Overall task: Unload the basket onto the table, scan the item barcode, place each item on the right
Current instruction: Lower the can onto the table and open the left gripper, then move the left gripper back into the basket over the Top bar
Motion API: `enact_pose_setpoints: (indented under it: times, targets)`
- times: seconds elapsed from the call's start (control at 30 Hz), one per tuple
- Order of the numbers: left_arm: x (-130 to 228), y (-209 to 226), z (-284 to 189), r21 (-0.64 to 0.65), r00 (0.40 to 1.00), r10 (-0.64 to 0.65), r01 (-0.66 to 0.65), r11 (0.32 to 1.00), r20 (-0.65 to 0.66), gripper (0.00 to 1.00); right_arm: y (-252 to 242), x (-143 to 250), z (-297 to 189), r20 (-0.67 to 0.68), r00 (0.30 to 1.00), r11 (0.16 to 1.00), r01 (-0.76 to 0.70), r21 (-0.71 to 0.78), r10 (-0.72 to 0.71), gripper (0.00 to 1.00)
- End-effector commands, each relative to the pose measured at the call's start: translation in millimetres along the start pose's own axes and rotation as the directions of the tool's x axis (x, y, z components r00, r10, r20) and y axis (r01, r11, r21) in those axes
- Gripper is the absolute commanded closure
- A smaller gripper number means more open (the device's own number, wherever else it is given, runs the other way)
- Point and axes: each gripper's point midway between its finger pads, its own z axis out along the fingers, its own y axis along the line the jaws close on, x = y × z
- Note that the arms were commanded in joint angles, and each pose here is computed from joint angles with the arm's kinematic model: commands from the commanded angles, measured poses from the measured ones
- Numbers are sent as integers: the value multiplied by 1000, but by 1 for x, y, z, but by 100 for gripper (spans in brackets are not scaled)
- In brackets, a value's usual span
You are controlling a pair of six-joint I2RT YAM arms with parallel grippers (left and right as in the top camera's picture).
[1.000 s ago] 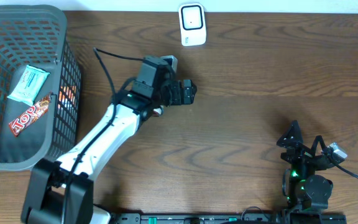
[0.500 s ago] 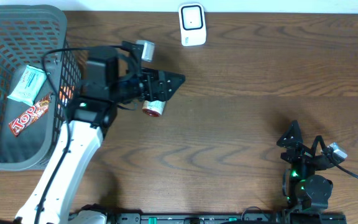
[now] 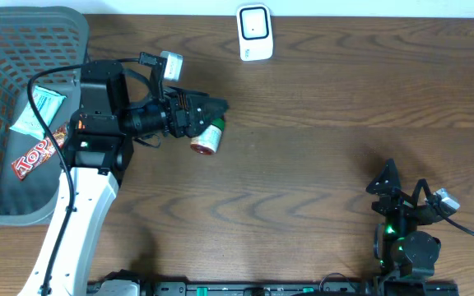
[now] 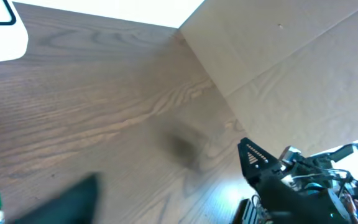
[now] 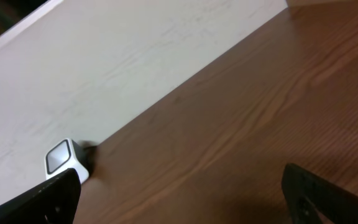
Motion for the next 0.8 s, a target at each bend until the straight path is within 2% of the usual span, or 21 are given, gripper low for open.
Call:
enact_pose_setpoints:
  times: [0.0, 0.13, 0.3, 0.5, 0.77]
  targets:
    - [-4, -9, -5, 34, 1000, 22, -22, 999, 5, 2, 1, 2, 0, -8, 1000, 1000, -3, -2, 3, 1]
    - [-11, -8, -10, 26, 999, 43, -44, 999, 31, 2, 1, 2, 0, -8, 1000, 1000, -3, -2, 3, 1]
    - [-46, -10, -33, 6, 990, 0, -1, 1000, 140, 2, 1, 2, 0, -8, 1000, 1000, -3, -2, 3, 1]
    - [-95, -19, -79, -35, 953, 23, -13, 999, 301, 2, 1, 2, 0, -8, 1000, 1000, -3, -2, 3, 1]
    - [-144, -15, -166, -209, 867, 138, -40, 977, 480, 2, 1, 2, 0, -8, 1000, 1000, -3, -2, 3, 1]
